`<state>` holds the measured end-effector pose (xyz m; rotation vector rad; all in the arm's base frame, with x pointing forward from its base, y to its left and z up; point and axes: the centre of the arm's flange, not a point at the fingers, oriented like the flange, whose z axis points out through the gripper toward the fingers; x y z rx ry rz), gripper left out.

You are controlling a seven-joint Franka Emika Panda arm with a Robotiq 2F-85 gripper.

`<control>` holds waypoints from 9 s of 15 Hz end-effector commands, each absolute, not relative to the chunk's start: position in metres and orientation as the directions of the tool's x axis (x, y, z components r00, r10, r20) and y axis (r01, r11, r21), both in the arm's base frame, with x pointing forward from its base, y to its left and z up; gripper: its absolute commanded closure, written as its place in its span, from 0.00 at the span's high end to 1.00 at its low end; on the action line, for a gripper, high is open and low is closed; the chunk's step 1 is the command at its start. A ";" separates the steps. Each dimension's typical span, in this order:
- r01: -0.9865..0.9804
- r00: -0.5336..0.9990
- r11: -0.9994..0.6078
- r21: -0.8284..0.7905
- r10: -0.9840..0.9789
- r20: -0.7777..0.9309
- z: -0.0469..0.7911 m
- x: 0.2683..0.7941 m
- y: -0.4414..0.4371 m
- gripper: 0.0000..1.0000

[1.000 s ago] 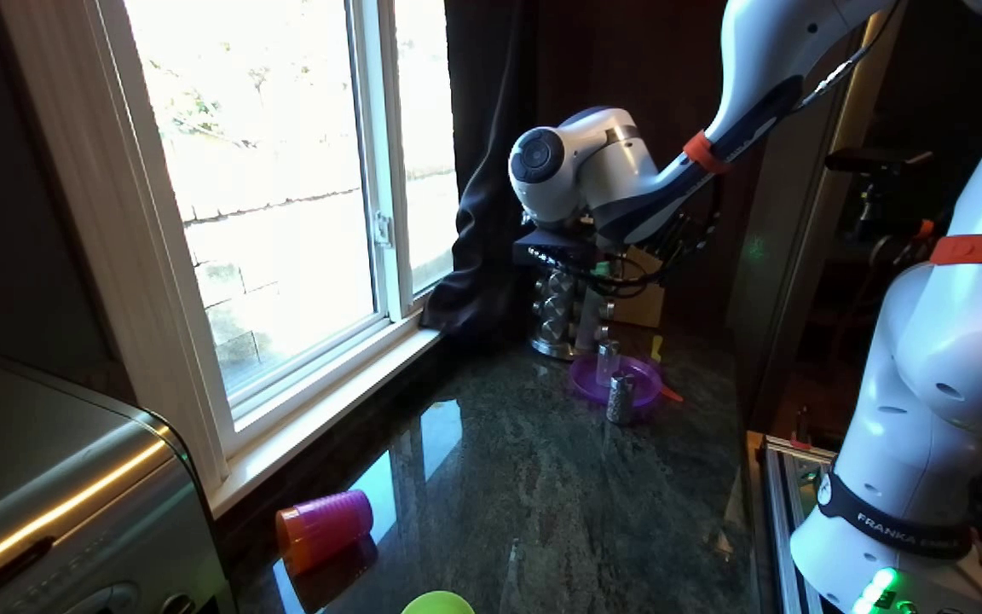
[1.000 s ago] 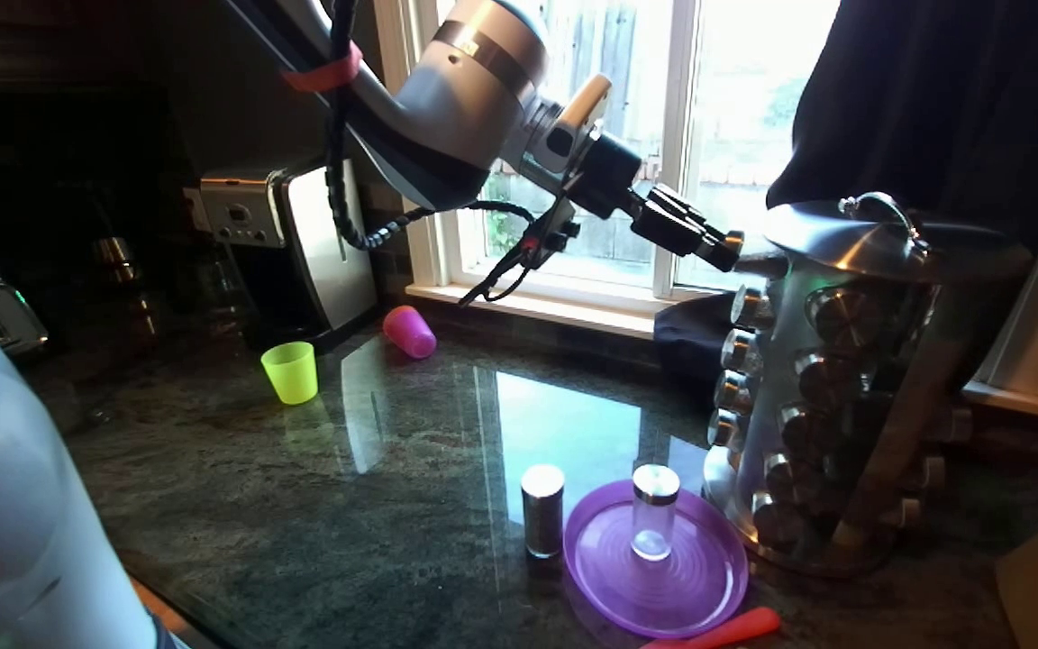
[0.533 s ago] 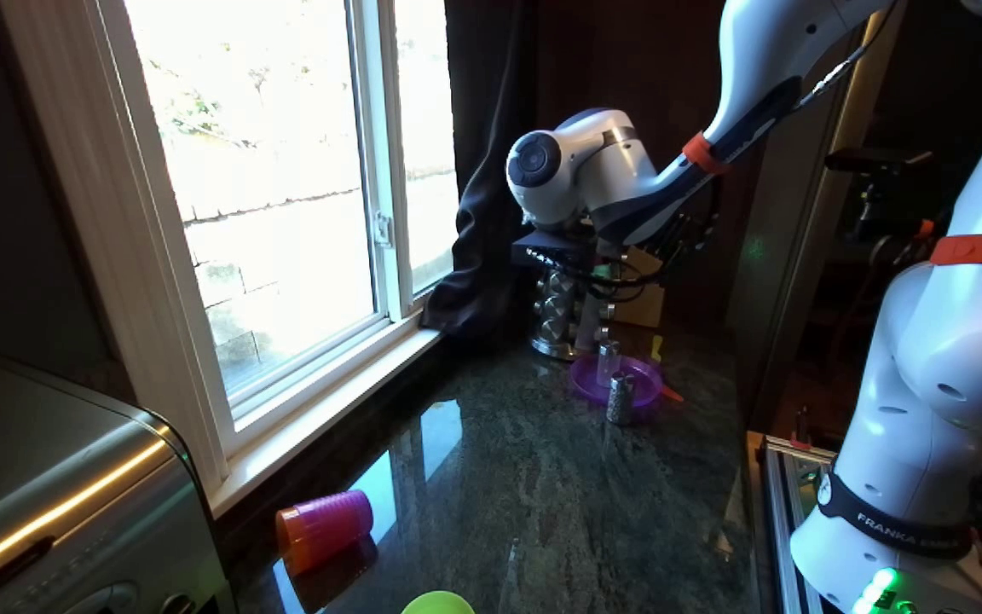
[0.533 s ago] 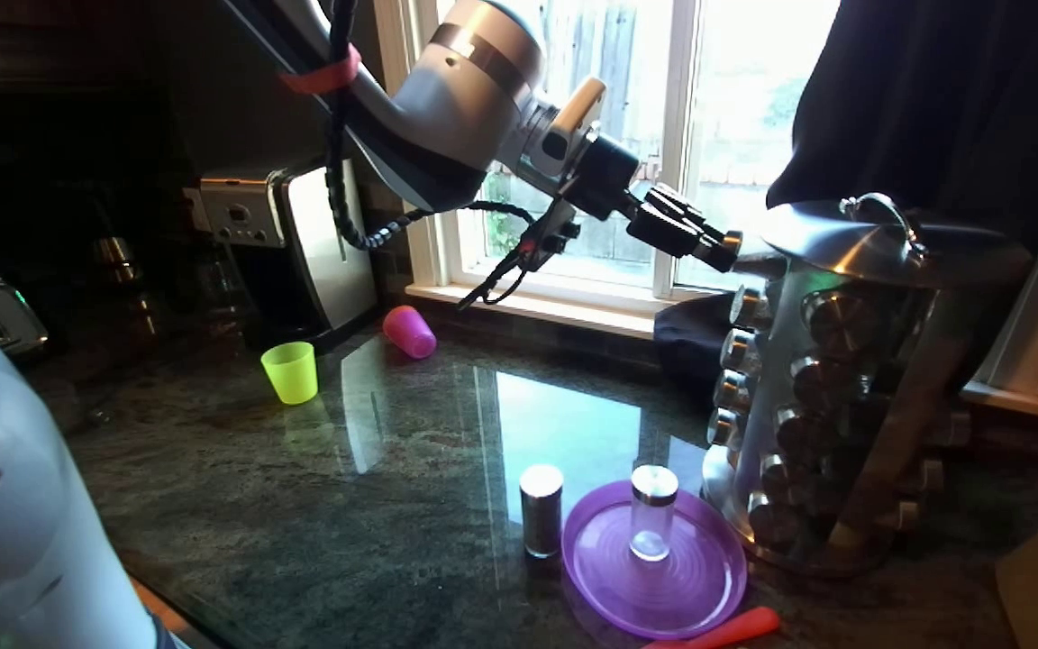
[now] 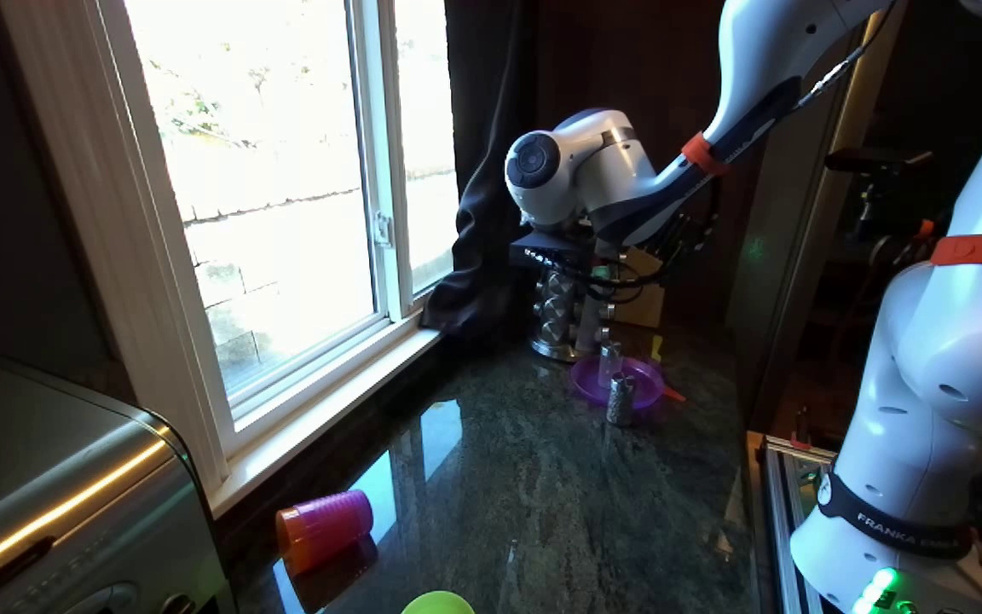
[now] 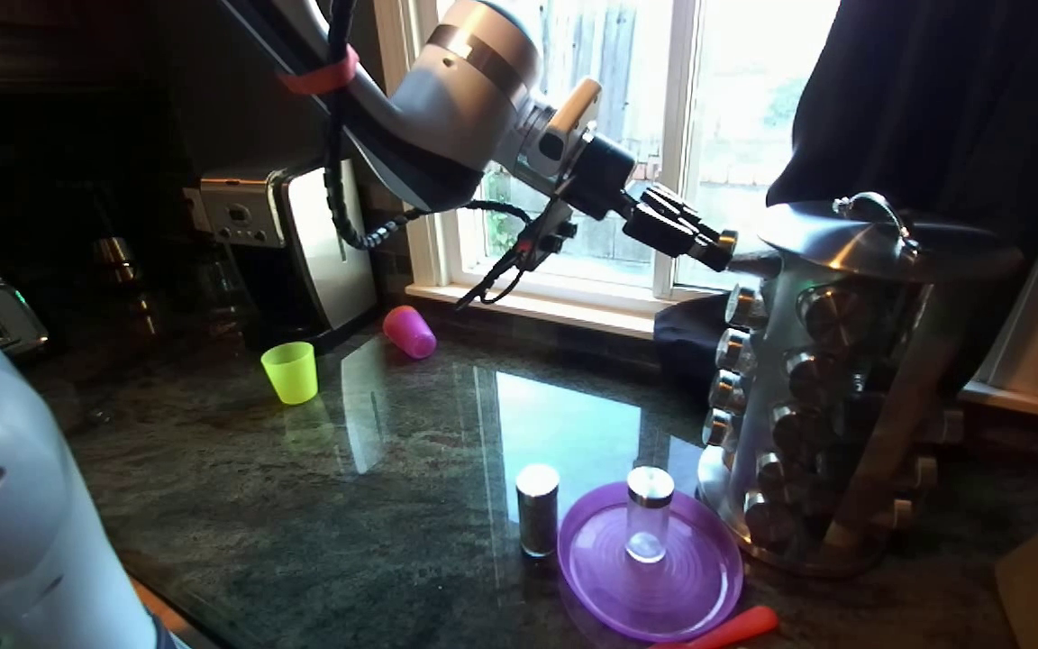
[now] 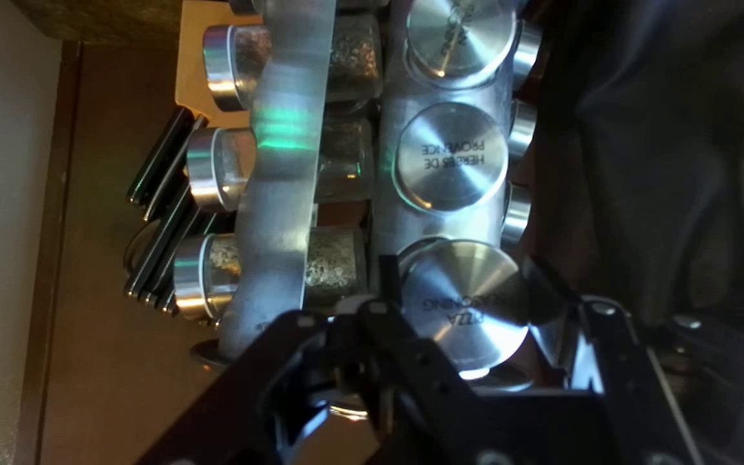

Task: Pick up a jar from the silver object and put it on the table

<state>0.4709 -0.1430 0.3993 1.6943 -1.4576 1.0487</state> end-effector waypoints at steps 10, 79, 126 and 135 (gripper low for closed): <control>-0.962 0.033 -0.254 -0.099 -0.469 0.882 0.421 0.446 -0.126 0.25; -0.858 0.307 -0.506 -0.093 -0.649 0.696 0.439 0.421 -0.099 0.25; -0.815 0.564 -0.344 -0.467 -0.286 -0.775 0.392 0.413 -0.124 0.25; -0.710 0.560 -0.624 -0.326 -0.221 -0.798 0.325 0.474 -0.033 0.25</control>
